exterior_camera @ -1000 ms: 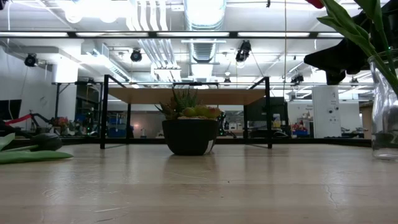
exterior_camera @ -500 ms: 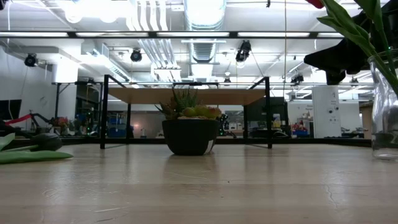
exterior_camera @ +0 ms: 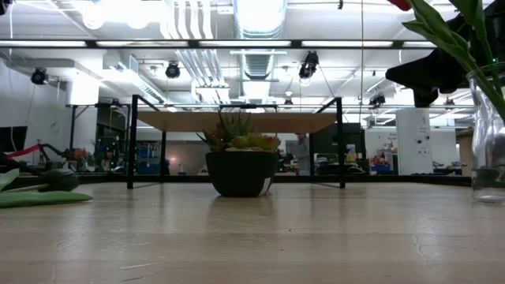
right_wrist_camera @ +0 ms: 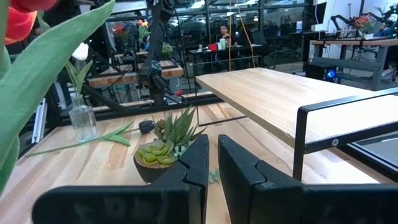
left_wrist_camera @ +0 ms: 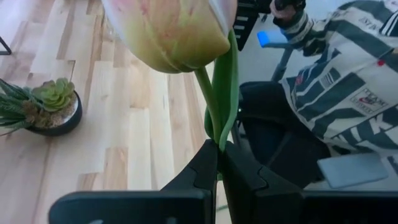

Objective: Pick and place flowers into a vace then onto a shelf
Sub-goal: Put the pink flower into the left transparent vase

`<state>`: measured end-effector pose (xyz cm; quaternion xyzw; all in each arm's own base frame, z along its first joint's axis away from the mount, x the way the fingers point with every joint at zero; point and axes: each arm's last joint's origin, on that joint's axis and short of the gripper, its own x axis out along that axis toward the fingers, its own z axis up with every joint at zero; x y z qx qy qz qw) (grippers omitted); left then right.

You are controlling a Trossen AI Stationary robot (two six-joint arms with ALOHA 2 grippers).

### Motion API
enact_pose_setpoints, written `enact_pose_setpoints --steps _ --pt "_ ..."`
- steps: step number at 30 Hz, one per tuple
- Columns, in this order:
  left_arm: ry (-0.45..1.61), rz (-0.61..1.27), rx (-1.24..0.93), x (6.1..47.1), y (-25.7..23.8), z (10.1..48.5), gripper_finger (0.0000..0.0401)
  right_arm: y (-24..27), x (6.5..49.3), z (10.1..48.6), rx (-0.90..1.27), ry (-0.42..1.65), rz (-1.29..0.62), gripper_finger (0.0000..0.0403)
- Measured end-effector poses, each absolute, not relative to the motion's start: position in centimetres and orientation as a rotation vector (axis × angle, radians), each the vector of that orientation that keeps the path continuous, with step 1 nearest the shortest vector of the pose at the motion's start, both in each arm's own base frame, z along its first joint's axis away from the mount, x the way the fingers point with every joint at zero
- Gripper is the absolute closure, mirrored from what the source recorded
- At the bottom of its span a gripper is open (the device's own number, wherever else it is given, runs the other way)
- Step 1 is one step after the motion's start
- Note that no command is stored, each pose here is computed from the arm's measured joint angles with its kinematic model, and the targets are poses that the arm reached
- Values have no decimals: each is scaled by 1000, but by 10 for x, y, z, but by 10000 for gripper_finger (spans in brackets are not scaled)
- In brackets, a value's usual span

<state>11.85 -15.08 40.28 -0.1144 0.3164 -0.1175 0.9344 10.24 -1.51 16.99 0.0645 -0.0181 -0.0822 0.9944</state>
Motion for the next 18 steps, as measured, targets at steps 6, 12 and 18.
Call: enact_pose_setpoints --steps 6,12,18 --pt "670 -230 -208 120 -153 392 401 -15 102 170 129 -36 -164 374" --pt "681 -224 -196 124 -159 373 401 -15 102 170 129 -36 -164 374" --pt "671 -247 -210 127 -168 351 401 -15 102 170 129 -35 -164 374"
